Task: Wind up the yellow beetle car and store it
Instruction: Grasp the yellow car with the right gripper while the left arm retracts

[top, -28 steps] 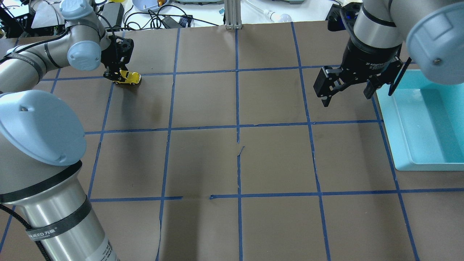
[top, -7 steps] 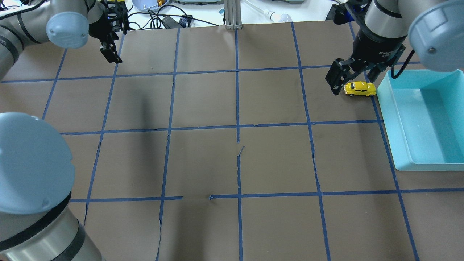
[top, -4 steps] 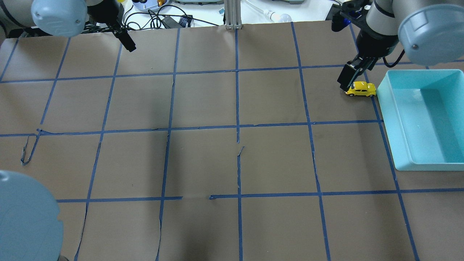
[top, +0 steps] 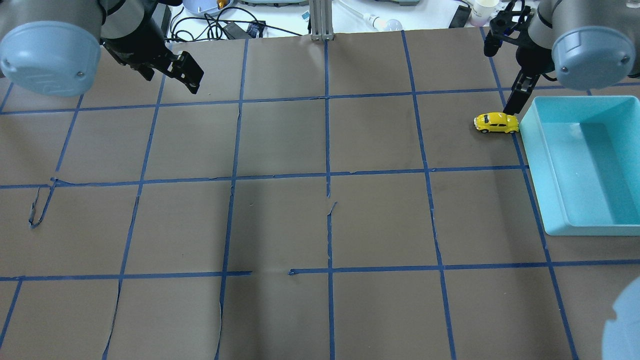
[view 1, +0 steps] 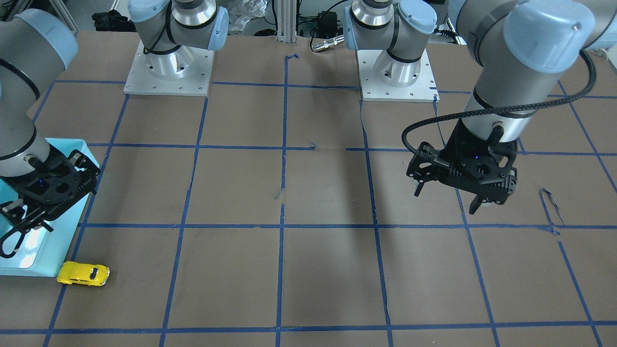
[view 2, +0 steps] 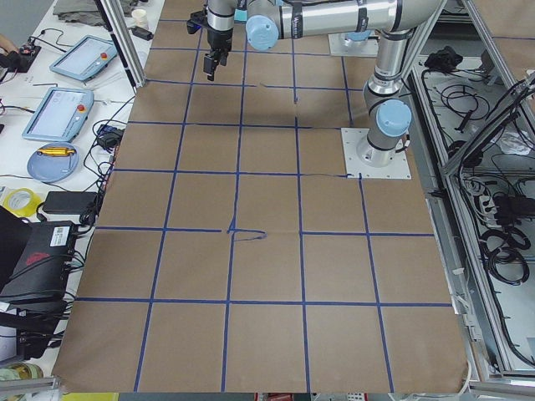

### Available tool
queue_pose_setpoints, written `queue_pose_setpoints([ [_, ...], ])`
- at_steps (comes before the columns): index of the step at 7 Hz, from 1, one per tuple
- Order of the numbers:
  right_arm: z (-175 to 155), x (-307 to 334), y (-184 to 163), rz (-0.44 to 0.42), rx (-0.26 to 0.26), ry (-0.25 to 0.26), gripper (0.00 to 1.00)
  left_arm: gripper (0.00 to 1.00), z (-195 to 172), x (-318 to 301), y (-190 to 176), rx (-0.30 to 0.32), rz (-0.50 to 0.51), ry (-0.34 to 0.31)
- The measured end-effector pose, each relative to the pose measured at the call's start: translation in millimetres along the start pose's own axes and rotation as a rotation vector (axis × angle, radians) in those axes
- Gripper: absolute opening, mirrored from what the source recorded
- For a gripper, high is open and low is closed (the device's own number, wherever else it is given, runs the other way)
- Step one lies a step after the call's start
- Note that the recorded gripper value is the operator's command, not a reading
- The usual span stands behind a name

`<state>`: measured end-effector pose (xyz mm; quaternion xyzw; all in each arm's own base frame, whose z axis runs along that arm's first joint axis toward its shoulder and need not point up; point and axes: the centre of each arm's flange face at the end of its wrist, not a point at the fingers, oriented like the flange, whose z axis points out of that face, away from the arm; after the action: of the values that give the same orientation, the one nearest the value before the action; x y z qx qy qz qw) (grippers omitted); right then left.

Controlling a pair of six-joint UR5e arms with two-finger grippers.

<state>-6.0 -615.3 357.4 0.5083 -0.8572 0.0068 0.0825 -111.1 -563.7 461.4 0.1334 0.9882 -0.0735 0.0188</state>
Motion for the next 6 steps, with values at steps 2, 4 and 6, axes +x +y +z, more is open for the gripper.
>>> queue_pose_setpoints([
  [2, 39.9, 18.9, 3.4, -0.086, -0.003, 0.038, 1.00, 1.00, -18.7, 11.5, 29.4, -0.073, -0.143, 0.015],
  [4, 80.3, 27.8, 5.2, -0.120, -0.010, 0.008, 1.00, 1.00, -23.3, 12.4, 37.0, -0.085, -0.182, 0.025],
  [6, 114.3, 33.5, 2.1, -0.141, -0.012, -0.005, 1.00, 1.00, -24.3, 10.2, 37.1, -0.078, -0.186, 0.032],
])
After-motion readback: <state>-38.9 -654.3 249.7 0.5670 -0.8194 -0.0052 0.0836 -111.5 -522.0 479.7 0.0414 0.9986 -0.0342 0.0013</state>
